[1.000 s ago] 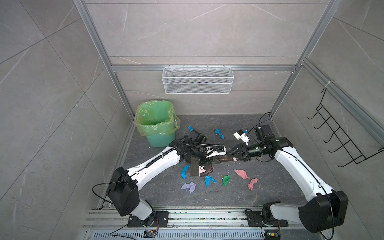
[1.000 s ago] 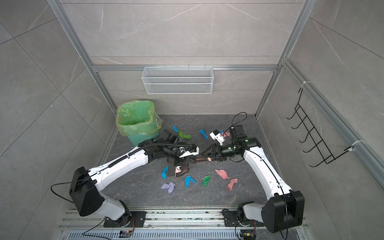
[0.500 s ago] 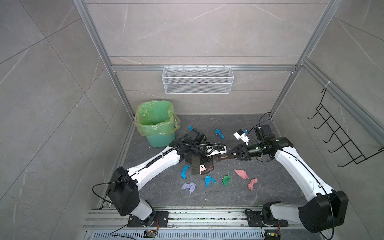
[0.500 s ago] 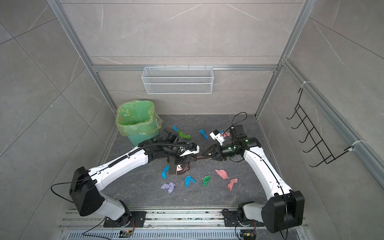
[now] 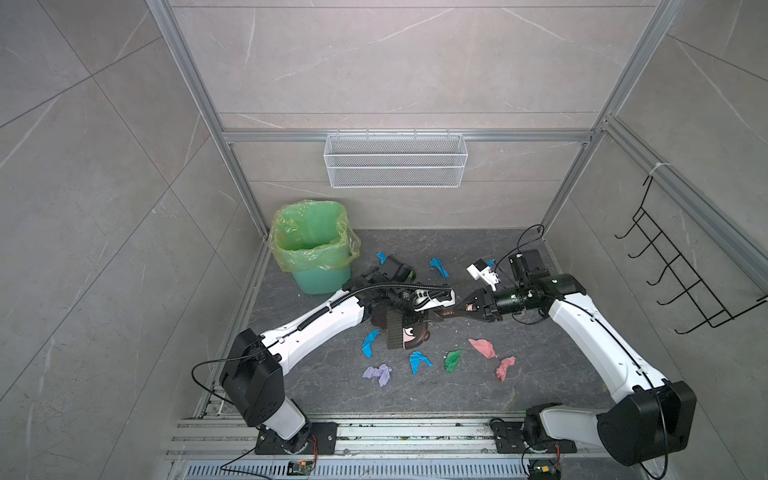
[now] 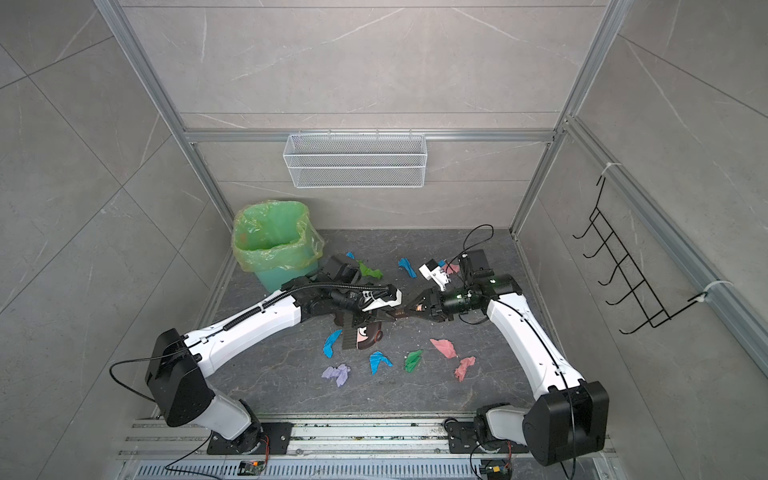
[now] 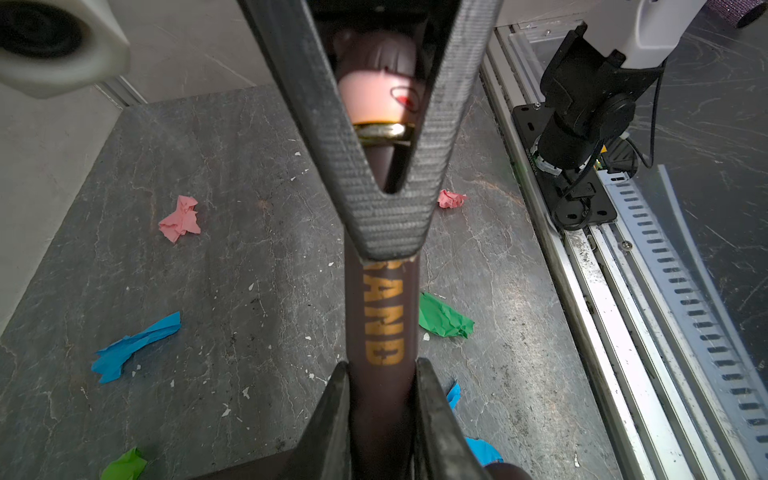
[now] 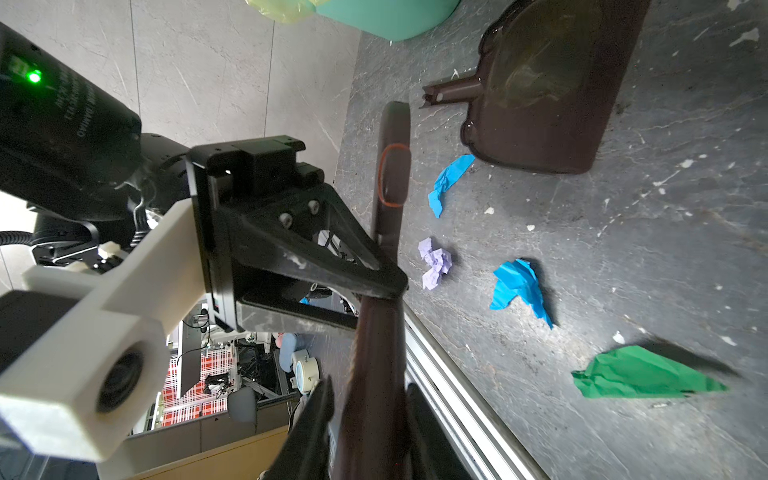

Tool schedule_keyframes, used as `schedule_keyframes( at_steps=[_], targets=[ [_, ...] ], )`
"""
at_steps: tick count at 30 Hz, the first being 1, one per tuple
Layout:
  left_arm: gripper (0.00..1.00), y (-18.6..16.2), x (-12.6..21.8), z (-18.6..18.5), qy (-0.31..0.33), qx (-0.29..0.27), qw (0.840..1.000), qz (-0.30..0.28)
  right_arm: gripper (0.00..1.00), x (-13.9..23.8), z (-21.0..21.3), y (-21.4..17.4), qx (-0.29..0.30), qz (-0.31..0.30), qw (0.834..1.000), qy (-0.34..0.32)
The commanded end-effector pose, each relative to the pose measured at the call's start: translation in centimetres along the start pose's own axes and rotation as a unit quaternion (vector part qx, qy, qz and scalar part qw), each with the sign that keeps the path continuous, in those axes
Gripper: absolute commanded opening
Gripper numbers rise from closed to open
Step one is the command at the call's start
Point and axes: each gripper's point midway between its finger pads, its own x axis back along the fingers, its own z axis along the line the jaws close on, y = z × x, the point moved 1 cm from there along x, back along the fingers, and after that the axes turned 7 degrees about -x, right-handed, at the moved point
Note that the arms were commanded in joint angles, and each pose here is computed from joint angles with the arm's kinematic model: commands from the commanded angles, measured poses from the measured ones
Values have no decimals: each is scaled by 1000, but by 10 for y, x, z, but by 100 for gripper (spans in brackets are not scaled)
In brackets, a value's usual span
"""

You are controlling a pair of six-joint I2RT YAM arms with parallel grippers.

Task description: Sweep away the paper scraps from the table

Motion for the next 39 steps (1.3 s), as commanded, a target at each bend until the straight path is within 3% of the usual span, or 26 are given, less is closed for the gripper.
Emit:
schedule_keyframes(
  at_steps=[1, 22, 24, 26, 29, 35, 39],
  targets=[
    [0, 22, 7, 7, 7, -30, 999, -24, 30, -4, -2, -3, 5, 12, 1000, -5],
    [0, 16, 8, 12, 11, -36, 999, 4, 0, -9, 3, -9, 26, 25, 999, -6],
    [11, 13, 9, 15, 22, -30, 999, 9, 0, -8, 1, -5, 31, 17, 999, -17],
    [32, 11, 11, 18, 42, -23, 999, 12, 0, -6, -1, 1, 38, 0, 999, -36],
    [50, 7, 14, 20, 68, -19, 997, 13, 0, -3, 1, 9, 53, -20, 997, -49],
    [60, -1, 29, 27, 122, 1, 992, 14, 0, 7, 2, 22, 71, -57, 992, -86],
    [62, -19, 40, 30, 146, 26, 988, 36, 0, 12, -1, 31, 77, -76, 988, -112]
  ],
)
